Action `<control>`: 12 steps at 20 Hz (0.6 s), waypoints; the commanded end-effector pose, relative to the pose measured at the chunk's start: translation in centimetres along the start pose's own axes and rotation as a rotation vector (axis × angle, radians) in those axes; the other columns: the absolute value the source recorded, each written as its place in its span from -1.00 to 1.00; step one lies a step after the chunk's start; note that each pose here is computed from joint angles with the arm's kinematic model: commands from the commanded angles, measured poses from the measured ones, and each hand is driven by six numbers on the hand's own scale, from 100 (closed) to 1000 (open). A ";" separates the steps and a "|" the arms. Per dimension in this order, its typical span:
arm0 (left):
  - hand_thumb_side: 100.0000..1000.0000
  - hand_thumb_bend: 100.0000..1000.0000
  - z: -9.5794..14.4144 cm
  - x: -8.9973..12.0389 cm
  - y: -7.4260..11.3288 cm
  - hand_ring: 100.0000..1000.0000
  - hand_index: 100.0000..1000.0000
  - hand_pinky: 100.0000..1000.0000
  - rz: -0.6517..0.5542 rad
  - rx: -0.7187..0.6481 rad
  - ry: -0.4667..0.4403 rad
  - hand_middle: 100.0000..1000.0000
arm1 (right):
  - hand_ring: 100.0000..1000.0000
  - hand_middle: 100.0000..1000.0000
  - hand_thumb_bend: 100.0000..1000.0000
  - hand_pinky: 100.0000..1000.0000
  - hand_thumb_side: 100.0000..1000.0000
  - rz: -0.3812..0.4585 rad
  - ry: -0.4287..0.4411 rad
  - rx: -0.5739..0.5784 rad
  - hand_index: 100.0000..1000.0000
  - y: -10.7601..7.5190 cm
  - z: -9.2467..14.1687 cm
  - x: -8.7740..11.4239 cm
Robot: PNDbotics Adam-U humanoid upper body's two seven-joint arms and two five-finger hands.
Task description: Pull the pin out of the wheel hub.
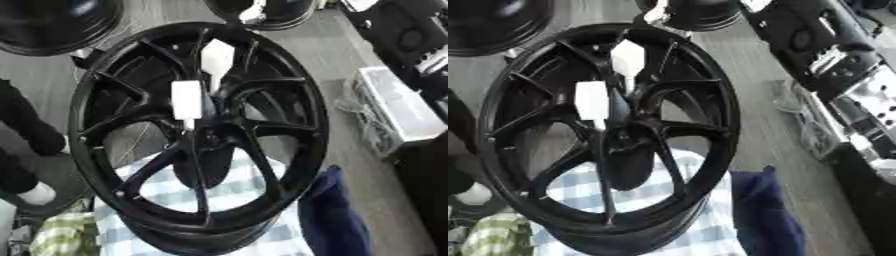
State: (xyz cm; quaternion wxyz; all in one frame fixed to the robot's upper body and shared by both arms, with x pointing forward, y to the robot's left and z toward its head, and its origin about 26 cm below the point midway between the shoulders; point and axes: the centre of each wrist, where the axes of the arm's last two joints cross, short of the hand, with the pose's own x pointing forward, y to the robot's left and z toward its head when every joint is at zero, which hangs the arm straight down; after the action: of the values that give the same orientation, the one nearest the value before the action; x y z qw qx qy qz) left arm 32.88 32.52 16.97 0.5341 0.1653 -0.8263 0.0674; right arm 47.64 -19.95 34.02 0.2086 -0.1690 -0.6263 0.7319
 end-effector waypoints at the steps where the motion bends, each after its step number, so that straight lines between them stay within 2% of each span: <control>1: 0.29 -0.72 -0.4 0.8 0.7 0.34 0.29 0.44 -0.026 0.005 -0.026 0.34 | 0.64 0.63 -0.17 0.76 -0.35 0.040 -0.026 0.000 0.77 -2.2 2.1 -0.6; 6: 0.29 -0.72 -0.4 0.7 0.8 0.34 0.29 0.44 -0.033 0.006 -0.020 0.34 | 0.66 0.65 -0.20 0.78 -0.36 0.047 -0.069 0.054 0.78 -2.5 3.4 -1.3; 9: 0.29 -0.72 -0.4 0.6 0.8 0.34 0.29 0.44 -0.035 0.005 -0.017 0.34 | 0.66 0.66 -0.16 0.79 -0.45 0.044 -0.099 0.085 0.78 -2.7 3.6 -1.0; 10: 0.29 -0.72 -0.4 0.6 0.8 0.34 0.29 0.44 -0.035 0.003 -0.015 0.34 | 0.67 0.67 -0.10 0.79 -0.53 0.048 -0.111 0.096 0.78 -2.9 3.6 -0.8; 12: 0.30 -0.72 -0.4 0.5 0.8 0.35 0.29 0.44 -0.034 0.000 -0.014 0.34 | 0.67 0.67 -0.12 0.79 -0.58 0.066 -0.136 0.117 0.78 -2.9 3.2 -0.3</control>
State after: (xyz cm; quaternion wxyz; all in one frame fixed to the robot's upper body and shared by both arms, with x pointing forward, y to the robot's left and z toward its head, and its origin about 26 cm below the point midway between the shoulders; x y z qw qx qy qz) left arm 32.88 32.66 16.69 0.5412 0.1671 -0.8216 0.0648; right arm 47.23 -21.98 35.51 0.2321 -0.1337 -0.6438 0.7168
